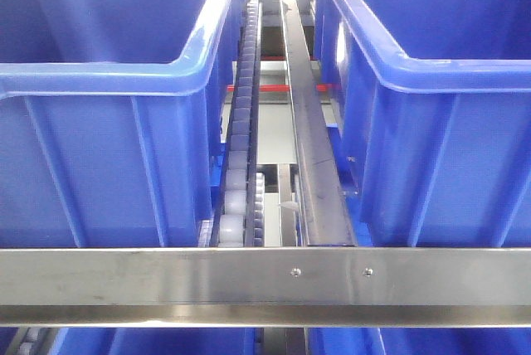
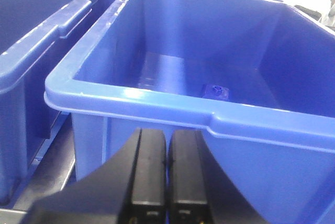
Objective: Pick and sort blue part to right shelf
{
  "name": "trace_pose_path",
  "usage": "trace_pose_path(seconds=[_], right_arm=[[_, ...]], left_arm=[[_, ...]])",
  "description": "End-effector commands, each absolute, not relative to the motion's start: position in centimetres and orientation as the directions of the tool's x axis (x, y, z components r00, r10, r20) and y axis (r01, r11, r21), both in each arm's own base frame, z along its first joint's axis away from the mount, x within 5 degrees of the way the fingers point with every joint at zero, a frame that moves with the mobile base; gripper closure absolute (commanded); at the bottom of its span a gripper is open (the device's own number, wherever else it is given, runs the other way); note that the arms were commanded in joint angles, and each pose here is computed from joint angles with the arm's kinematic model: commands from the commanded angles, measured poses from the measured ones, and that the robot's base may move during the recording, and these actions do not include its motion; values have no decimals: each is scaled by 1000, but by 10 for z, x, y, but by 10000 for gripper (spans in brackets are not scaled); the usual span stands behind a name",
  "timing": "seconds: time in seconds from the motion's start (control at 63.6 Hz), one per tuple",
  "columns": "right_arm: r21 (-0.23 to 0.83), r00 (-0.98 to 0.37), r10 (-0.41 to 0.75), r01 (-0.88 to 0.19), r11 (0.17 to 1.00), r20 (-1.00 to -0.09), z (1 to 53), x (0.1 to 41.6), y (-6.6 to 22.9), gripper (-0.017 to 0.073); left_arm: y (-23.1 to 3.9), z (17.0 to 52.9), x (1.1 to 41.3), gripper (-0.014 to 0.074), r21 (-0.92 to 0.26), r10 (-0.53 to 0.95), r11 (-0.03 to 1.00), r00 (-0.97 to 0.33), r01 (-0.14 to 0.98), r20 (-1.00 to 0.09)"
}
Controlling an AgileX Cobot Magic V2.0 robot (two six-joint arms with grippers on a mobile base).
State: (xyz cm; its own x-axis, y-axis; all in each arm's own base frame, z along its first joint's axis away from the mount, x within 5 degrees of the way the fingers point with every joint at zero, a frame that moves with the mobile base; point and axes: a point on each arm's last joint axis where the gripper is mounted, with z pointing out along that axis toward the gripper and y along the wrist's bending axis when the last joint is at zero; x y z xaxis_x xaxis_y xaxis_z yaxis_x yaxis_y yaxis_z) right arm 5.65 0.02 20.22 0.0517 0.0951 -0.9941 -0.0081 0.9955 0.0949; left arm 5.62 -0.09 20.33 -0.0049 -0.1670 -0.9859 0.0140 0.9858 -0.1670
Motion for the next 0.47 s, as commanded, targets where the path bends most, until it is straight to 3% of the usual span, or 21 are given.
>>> trace_pose_path(seconds=[0.0,0.456], right_arm=[[80,189,80,-9,997,-979,219,53,0,524],[80,189,80,-9,997,-979,219,53,0,524]], left_arm=[[-1,204,55,468,-174,-176,984,75,25,-982],[-1,204,55,468,-174,-176,984,75,25,-982]])
